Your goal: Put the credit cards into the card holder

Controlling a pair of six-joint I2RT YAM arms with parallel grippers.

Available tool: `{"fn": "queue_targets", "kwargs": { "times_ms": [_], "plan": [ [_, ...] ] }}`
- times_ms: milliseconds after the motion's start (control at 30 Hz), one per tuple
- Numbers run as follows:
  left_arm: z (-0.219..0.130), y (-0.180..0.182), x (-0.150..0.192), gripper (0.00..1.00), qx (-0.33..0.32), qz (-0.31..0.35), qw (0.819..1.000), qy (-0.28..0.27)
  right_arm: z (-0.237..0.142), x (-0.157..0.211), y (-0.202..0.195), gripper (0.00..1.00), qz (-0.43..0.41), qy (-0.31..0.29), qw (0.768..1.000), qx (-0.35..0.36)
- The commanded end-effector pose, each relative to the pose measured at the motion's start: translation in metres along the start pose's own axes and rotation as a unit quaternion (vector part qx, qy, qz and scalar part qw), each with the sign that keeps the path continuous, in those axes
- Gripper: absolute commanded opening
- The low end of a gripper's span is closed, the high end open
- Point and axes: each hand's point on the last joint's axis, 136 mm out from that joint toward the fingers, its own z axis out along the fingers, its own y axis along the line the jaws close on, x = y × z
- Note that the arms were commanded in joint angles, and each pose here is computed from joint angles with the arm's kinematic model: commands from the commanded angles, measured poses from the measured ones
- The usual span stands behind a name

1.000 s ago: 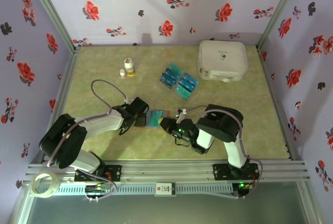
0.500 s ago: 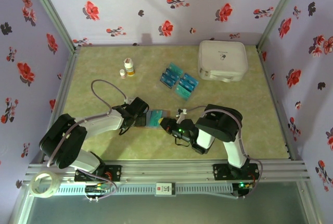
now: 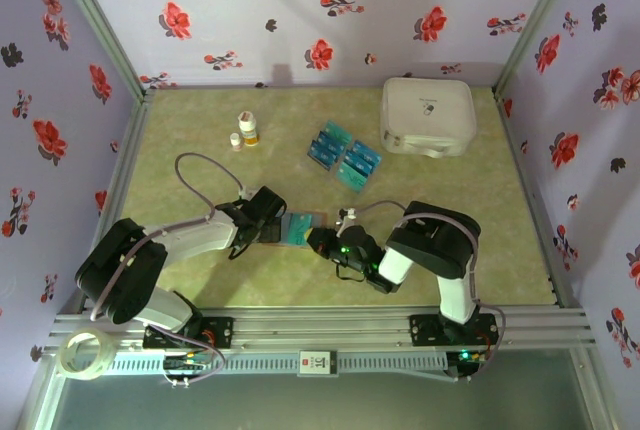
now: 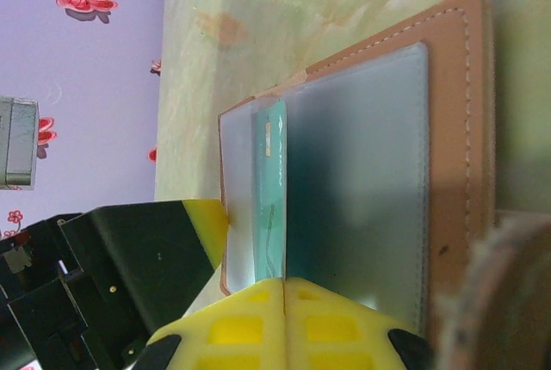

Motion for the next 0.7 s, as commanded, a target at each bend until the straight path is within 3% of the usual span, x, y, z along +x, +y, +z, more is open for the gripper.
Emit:
{"fn": "queue_targets", "kwargs": {
  "times_ms": [0, 667],
  "plan": [
    [0.0016, 0.0089, 0.0130, 1.00, -0.025, 0.019, 0.999, 0.022, -0.0061, 0.0162, -0.0522, 0.00, -0.024, 0.026, 0.994, 0.099],
    [0.0018, 0.0092, 0.0134, 1.00, -0.025, 0.020, 0.999, 0.022, 0.0032, 0.0197, -0.0517, 0.00, -0.017, 0.035, 0.995, 0.095]
  ]
}}
